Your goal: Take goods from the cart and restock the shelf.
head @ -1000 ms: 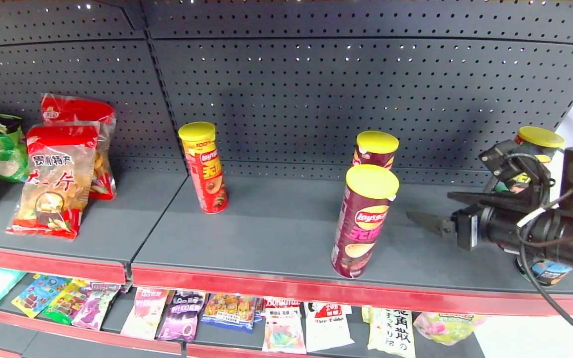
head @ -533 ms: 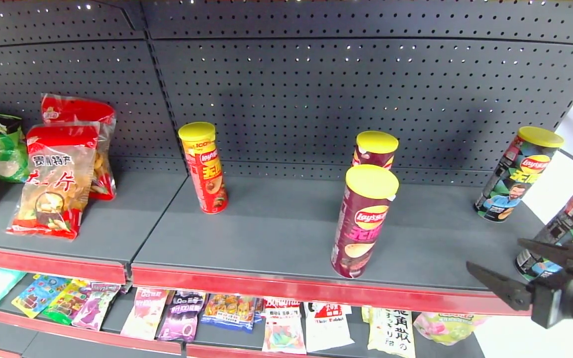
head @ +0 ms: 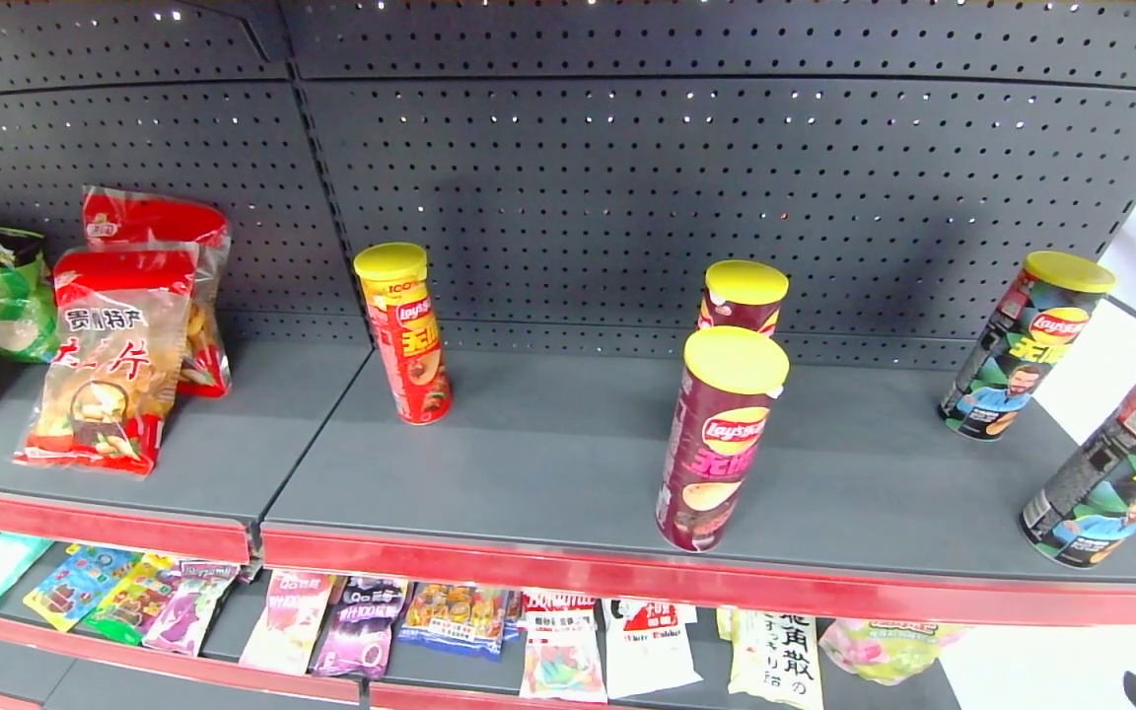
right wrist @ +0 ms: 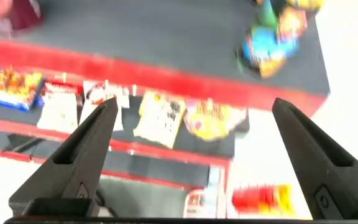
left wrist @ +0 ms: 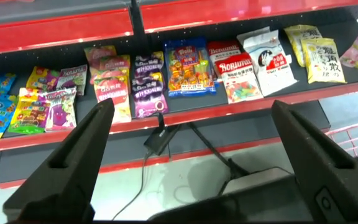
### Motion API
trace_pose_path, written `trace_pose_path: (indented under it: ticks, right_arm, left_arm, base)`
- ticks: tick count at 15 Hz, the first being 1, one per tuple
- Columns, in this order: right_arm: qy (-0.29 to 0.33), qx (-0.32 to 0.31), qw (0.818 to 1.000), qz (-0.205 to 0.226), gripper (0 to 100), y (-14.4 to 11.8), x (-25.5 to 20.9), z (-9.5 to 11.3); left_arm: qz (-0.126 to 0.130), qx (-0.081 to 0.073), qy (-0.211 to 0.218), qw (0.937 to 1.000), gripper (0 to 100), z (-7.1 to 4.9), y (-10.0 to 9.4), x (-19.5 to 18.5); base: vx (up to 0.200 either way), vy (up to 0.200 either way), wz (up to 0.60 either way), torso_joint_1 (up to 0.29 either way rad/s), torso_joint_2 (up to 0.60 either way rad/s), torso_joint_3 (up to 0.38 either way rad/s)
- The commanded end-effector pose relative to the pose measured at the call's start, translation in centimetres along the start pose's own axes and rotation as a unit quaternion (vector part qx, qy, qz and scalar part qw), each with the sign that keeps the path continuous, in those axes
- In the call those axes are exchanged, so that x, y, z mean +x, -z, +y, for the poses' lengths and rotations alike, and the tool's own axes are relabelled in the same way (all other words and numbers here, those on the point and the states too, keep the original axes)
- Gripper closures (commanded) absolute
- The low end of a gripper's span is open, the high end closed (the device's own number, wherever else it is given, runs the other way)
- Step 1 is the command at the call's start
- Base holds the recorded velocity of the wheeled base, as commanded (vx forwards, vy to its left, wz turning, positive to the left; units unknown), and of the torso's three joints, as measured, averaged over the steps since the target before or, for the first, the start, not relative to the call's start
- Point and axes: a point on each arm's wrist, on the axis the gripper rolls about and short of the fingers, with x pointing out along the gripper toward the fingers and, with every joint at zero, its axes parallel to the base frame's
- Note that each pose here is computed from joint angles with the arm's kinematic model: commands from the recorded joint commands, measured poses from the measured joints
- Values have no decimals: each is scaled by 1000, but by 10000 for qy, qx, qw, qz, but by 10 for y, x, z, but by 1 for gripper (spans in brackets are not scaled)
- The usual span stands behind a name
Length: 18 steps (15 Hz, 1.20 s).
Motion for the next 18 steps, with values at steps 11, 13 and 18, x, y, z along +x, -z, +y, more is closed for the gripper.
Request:
trace_pose_path:
  ticks: [11,13,18]
  right_arm:
    - [1646,327,9857,-139,0,4,-27,-4]
    - [1172,321,9924,-189,0,6,-26,-2]
    - [787,93,9964,-305,0,15,-27,0]
  left_arm:
    - [170,32,42,9998,0,-1,5,10]
    - [170,21,35,9998,0,-1,5,10]
    - [193,16,35,9998,0,-1,5,10]
  base:
    - [0,0,0,0,0,0]
    - [0,0,0,0,0,0]
    - [0,0,0,0,0,0]
